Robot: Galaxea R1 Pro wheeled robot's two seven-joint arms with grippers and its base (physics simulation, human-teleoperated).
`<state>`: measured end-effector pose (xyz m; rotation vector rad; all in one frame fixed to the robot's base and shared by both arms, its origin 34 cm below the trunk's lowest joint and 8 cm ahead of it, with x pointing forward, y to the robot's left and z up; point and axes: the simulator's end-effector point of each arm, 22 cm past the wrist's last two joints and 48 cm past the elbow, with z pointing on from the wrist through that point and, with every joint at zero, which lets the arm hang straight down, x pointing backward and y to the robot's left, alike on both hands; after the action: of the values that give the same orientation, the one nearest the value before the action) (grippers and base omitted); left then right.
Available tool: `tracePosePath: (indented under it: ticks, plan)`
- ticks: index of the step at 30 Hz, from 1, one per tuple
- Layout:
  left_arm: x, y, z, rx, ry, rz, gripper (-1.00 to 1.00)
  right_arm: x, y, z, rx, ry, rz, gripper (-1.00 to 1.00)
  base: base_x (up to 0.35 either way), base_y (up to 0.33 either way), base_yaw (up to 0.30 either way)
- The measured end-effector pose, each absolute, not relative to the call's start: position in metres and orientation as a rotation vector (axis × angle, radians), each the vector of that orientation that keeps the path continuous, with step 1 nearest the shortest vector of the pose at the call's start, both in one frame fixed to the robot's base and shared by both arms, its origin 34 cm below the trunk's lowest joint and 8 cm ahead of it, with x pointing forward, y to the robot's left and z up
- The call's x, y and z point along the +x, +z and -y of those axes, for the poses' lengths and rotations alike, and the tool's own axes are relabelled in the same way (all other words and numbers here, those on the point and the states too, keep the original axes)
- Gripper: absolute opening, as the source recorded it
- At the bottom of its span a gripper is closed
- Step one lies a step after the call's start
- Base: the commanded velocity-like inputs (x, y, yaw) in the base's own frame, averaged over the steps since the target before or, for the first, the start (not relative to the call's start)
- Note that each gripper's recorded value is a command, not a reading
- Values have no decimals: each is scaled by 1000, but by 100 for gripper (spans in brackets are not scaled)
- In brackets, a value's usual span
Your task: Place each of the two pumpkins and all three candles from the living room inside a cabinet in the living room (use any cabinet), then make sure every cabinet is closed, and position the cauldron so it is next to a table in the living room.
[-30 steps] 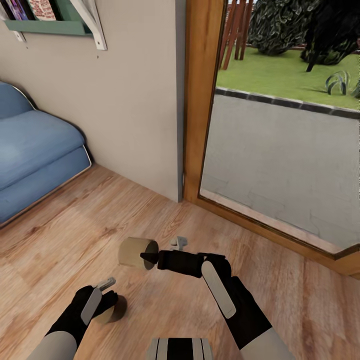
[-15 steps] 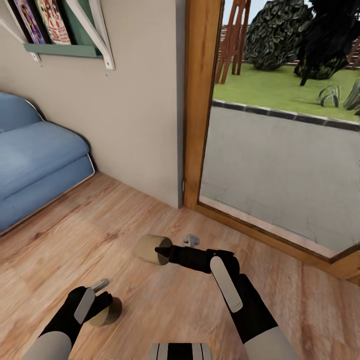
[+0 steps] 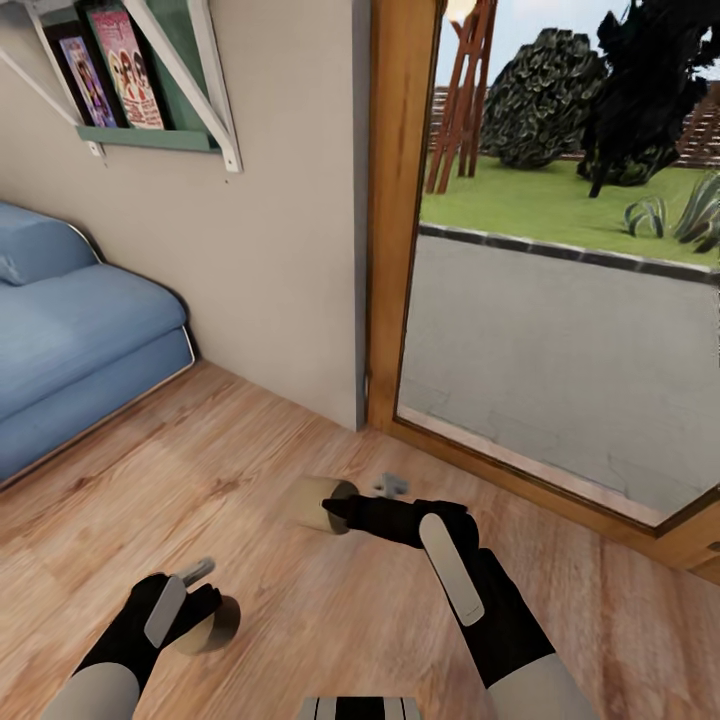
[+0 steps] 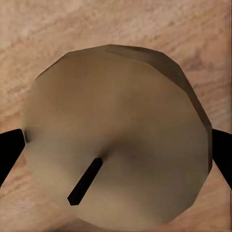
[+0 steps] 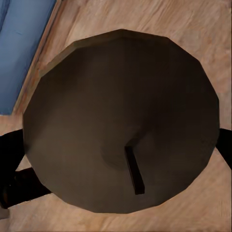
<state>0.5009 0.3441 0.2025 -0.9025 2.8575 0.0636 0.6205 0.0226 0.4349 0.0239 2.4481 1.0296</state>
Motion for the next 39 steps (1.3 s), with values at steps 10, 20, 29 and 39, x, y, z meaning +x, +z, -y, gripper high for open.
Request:
tracePosePath:
  ticks: [10, 20, 29, 39]
  plan:
    - [509, 223, -359, -896, 65, -2832, -100, 626, 459, -6, 4, 866, -2467, -100, 0, 0, 0]
    - [519, 243, -370, -890, 67, -2793, -100, 622, 478, -7, -29, 855, -2454, -100, 0, 0, 0]
    - [528, 261, -375, -882, 58, -2757, -100, 609, 461, -3, -28, 826, -2520, -100, -75, 0, 0]
    - [537, 283, -386, -870, 65, -2717, -100, 606, 456, 12, -7, 724, -2561, -100, -124, 0, 0]
